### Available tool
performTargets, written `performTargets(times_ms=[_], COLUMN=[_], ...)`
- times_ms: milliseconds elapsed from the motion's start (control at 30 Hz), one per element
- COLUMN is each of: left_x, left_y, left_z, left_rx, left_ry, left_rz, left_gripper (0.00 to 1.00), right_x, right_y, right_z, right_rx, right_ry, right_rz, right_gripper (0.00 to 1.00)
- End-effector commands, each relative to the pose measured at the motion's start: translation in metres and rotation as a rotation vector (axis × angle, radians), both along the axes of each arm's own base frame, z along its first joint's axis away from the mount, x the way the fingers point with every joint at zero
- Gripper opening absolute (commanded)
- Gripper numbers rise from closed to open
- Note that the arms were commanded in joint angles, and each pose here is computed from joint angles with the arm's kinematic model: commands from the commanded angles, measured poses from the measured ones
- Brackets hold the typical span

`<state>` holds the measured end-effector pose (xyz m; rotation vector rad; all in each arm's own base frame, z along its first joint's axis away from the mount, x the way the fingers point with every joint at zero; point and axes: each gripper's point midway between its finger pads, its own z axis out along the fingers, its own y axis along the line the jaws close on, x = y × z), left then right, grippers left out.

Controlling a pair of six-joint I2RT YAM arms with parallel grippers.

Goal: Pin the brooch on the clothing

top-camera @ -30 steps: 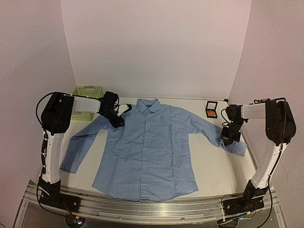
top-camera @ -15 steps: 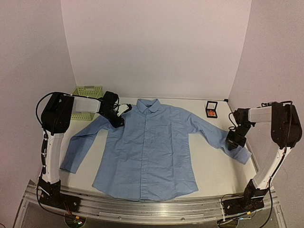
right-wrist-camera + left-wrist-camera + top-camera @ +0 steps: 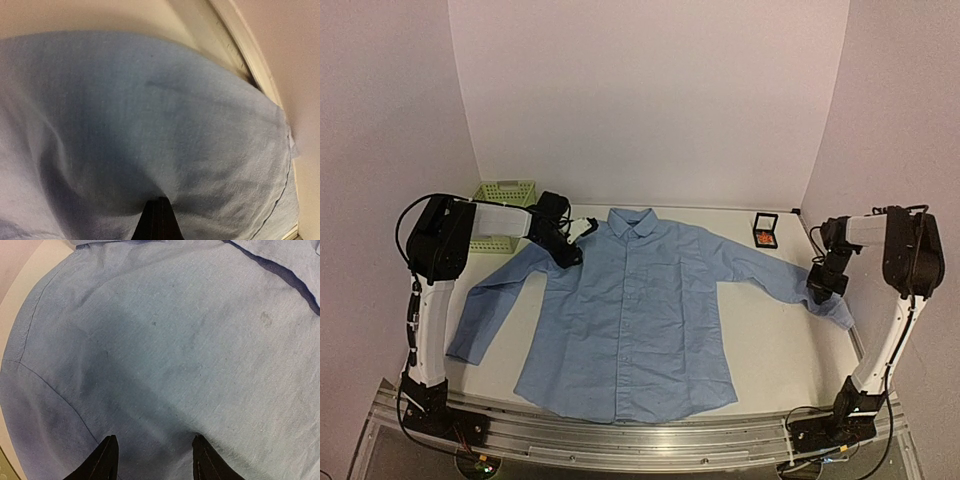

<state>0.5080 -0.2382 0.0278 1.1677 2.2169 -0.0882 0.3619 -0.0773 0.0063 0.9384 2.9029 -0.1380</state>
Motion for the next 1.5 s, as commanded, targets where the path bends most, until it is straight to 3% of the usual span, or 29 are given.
performTargets(times_ms=[0, 333, 500, 667, 833, 1167, 1467], left_x=[0.007, 0.009, 0.011, 0.009, 0.008, -0.001, -0.002], left_y=[-0.003, -0.004, -0.006, -0.006, -0.007, 0.011, 0.041], left_z=[0.026, 0.025, 0.031, 0.028, 0.029, 0.002, -0.013], left_rx=[-0.027, -0.022, -0.030, -0.033, -0.033, 0.028, 0.060], left_ry=[-0.055, -0.050, -0.059, -0.053, -0.052, -0.036, -0.014], left_rz=[-0.016, -0.032, -0.041, -0.041, -0.047, -0.033, 0.017], left_gripper=[0.51, 0.51, 0.51, 0.51, 0.51, 0.51, 0.52], right_x=[0.019, 0.048, 0.050, 0.052, 0.084, 0.125, 0.145], right_y=[-0.009, 0.006, 0.006, 0.021, 0.100, 0.172, 0.190], right_z=[-0.005, 0.064, 0.083, 0.076, 0.073, 0.032, -0.008], right_rx=[-0.008, 0.061, 0.039, 0.059, 0.075, 0.152, 0.156], right_ry=[-0.027, -0.211, -0.226, -0.211, -0.223, -0.257, -0.222], right_rz=[0.006, 0.033, 0.044, 0.092, 0.335, 0.442, 0.436], right_gripper=[0.00, 0.00, 0.00, 0.00, 0.00, 0.00, 0.00])
